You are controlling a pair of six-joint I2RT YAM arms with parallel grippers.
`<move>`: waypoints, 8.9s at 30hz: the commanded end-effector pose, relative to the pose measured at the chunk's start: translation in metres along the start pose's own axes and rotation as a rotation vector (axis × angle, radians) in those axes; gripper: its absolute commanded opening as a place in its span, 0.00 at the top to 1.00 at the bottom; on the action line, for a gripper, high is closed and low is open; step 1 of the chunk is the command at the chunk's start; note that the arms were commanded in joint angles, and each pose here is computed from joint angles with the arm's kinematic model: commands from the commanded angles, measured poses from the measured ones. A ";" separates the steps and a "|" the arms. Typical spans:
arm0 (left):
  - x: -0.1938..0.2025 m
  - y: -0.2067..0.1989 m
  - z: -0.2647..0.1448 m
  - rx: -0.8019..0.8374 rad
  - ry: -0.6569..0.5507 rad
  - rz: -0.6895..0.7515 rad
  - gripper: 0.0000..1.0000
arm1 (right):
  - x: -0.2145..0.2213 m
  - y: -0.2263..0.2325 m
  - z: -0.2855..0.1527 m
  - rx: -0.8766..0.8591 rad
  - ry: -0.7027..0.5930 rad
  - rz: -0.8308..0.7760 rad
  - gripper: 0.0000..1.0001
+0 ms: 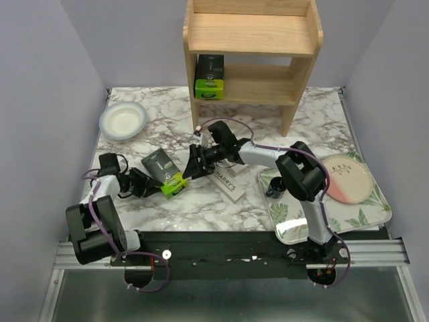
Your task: Place and organize the shaving razors onto the shelf
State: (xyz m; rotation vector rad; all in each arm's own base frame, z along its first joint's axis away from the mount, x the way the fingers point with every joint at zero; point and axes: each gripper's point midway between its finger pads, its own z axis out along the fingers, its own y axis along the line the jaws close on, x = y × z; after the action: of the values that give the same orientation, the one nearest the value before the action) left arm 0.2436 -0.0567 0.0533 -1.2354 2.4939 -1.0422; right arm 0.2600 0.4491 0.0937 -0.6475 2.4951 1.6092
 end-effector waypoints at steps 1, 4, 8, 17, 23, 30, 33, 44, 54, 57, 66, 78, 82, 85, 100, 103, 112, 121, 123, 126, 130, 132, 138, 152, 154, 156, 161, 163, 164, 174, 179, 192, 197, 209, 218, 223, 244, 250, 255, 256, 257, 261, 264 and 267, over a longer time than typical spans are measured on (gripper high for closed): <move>0.001 0.063 -0.001 -0.250 -0.079 -0.022 0.89 | 0.009 -0.012 0.022 0.060 0.034 0.052 0.24; 0.000 0.075 -0.009 -0.320 -0.088 -0.058 1.00 | 0.015 -0.013 0.032 0.066 0.061 0.049 0.24; 0.001 0.078 -0.009 -0.332 -0.084 -0.077 1.00 | 0.013 -0.013 0.046 0.057 0.061 0.040 0.23; 0.000 0.081 -0.008 -0.334 -0.085 -0.083 1.00 | 0.025 -0.027 0.050 0.127 0.078 0.107 0.22; 0.002 0.079 -0.005 -0.315 -0.078 -0.084 1.00 | 0.024 -0.022 0.047 0.092 0.066 0.105 0.38; 0.000 0.075 -0.006 -0.293 -0.087 -0.078 1.00 | 0.025 -0.017 0.060 0.035 0.092 0.108 0.68; 0.002 0.069 -0.004 -0.255 -0.081 -0.075 0.93 | 0.023 -0.006 0.059 -0.026 0.087 0.084 0.86; -0.004 0.022 -0.007 0.019 -0.179 -0.008 0.20 | -0.029 0.033 0.023 -0.145 -0.023 0.092 1.00; -0.016 -0.023 0.001 0.280 -0.199 0.058 0.12 | -0.019 0.036 0.010 -0.167 0.010 0.123 0.99; -0.020 -0.049 -0.003 0.380 -0.168 0.093 0.12 | -0.011 0.033 0.008 -0.155 0.023 0.136 1.00; -0.010 -0.077 -0.007 0.402 -0.142 0.133 0.09 | 0.000 0.028 0.000 -0.116 0.025 0.147 0.99; 0.012 -0.050 0.008 0.296 -0.081 0.067 0.07 | -0.008 0.047 -0.008 -0.162 -0.010 0.098 0.99; 0.007 -0.056 0.008 0.311 -0.092 0.060 0.07 | -0.006 0.050 -0.009 -0.181 -0.009 0.090 0.99; -0.004 -0.063 0.012 0.349 -0.125 0.038 0.05 | -0.006 0.047 -0.007 -0.177 0.002 0.097 0.99; -0.021 -0.101 0.009 0.503 -0.104 0.118 0.36 | -0.002 0.035 -0.009 -0.108 -0.012 0.105 0.50; -0.018 -0.092 0.008 0.507 -0.119 0.165 0.37 | -0.014 0.041 -0.027 -0.105 -0.064 0.083 0.42; -0.007 -0.104 -0.016 0.618 -0.132 0.278 0.42 | -0.020 0.012 -0.067 -0.079 -0.129 0.089 0.35; 0.013 -0.130 -0.043 0.735 -0.071 0.356 0.41 | -0.020 0.023 -0.065 -0.183 -0.096 0.077 0.20; 0.017 -0.131 -0.042 0.737 -0.061 0.358 0.41 | -0.019 0.022 -0.063 -0.196 -0.085 0.091 0.20; 0.021 -0.136 -0.045 0.751 -0.050 0.370 0.39 | -0.019 0.020 -0.060 -0.200 -0.068 0.102 0.09; 0.021 -0.143 -0.045 0.766 -0.031 0.365 0.39 | -0.016 0.022 -0.055 -0.235 -0.040 0.110 0.06; 0.021 -0.148 -0.046 0.778 -0.025 0.367 0.39 | -0.018 0.028 -0.054 -0.256 -0.035 0.101 0.06; 0.026 -0.159 -0.040 0.797 0.014 0.376 0.37 | -0.021 0.053 -0.052 -0.347 -0.013 0.041 0.07; 0.013 -0.169 -0.031 0.787 -0.034 0.385 0.28 | -0.015 0.064 -0.062 -0.327 -0.020 -0.071 0.63; 0.011 -0.173 -0.034 0.791 -0.045 0.390 0.25 | -0.013 0.058 -0.067 -0.302 -0.033 -0.066 0.68; 0.009 -0.179 -0.039 0.794 -0.047 0.399 0.23 | -0.015 0.062 -0.078 -0.285 -0.065 -0.086 0.70; -0.009 -0.190 -0.065 0.793 -0.104 0.414 0.20 | -0.011 0.044 -0.119 -0.221 -0.127 -0.099 0.72; -0.019 -0.193 -0.079 0.792 -0.141 0.432 0.20 | -0.012 0.044 -0.145 -0.209 -0.169 -0.141 0.72; -0.022 -0.193 -0.081 0.786 -0.159 0.460 0.20 | 0.000 0.040 -0.152 -0.209 -0.153 -0.113 0.72; 0.026 -0.198 -0.064 0.690 -0.068 0.739 0.45 | 0.018 0.032 -0.258 -0.094 -0.369 -0.104 0.72; 0.085 -0.214 -0.040 0.685 0.083 1.003 1.00 | -0.004 0.019 -0.307 -0.021 -0.509 -0.106 0.71; 0.183 -0.274 -0.029 0.728 0.220 1.470 1.00 | -0.084 -0.019 -0.378 0.052 -0.635 -0.089 0.67; 0.181 -0.278 -0.024 0.728 0.213 1.480 1.00 | -0.096 -0.043 -0.394 0.027 -0.666 0.036 0.62; 0.184 -0.282 -0.011 0.728 0.242 1.483 1.00 | -0.113 -0.072 -0.442 0.129 -0.804 0.159 0.34; 0.197 -0.336 -0.016 0.741 0.106 1.522 1.00 | -0.105 -0.070 -0.449 0.121 -0.832 0.195 0.23; 0.187 -0.389 0.002 0.574 -0.191 1.530 1.00 | -0.100 -0.068 -0.446 0.110 -0.835 0.199 0.22; 0.145 -0.475 0.105 0.336 -0.744 1.487 1.00 | -0.093 -0.062 -0.441 0.072 -0.833 0.223 0.23; 0.158 -0.479 0.126 0.377 -0.721 1.496 1.00 | -0.090 -0.053 -0.440 0.065 -0.834 0.205 0.23; 0.168 -0.479 0.142 0.415 -0.683 1.507 1.00 | -0.084 -0.050 -0.438 0.076 -0.844 0.197 0.23; 0.170 -0.482 0.141 0.434 -0.690 1.506 1.00 | -0.083 -0.050 -0.437 0.080 -0.845 0.199 0.23; 0.172 -0.486 0.139 0.451 -0.695 1.509 1.00 | -0.083 -0.050 -0.437 0.083 -0.845 0.197 0.23; 0.171 -0.495 0.137 0.479 -0.724 1.506 1.00 | -0.083 -0.047 -0.436 0.088 -0.846 0.185 0.23; 0.168 -0.498 0.136 0.480 -0.742 1.508 1.00 | -0.083 -0.043 -0.436 0.092 -0.847 0.168 0.23; 0.164 -0.500 0.139 0.497 -0.747 1.515 1.00 | -0.080 -0.038 -0.435 0.093 -0.840 0.158 0.22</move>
State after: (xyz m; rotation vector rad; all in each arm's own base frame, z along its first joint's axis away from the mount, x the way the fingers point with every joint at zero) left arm 0.5106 -0.4463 0.2744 0.4462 1.7056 -0.4207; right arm 0.4177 0.0677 0.2630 0.2880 2.0033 1.4103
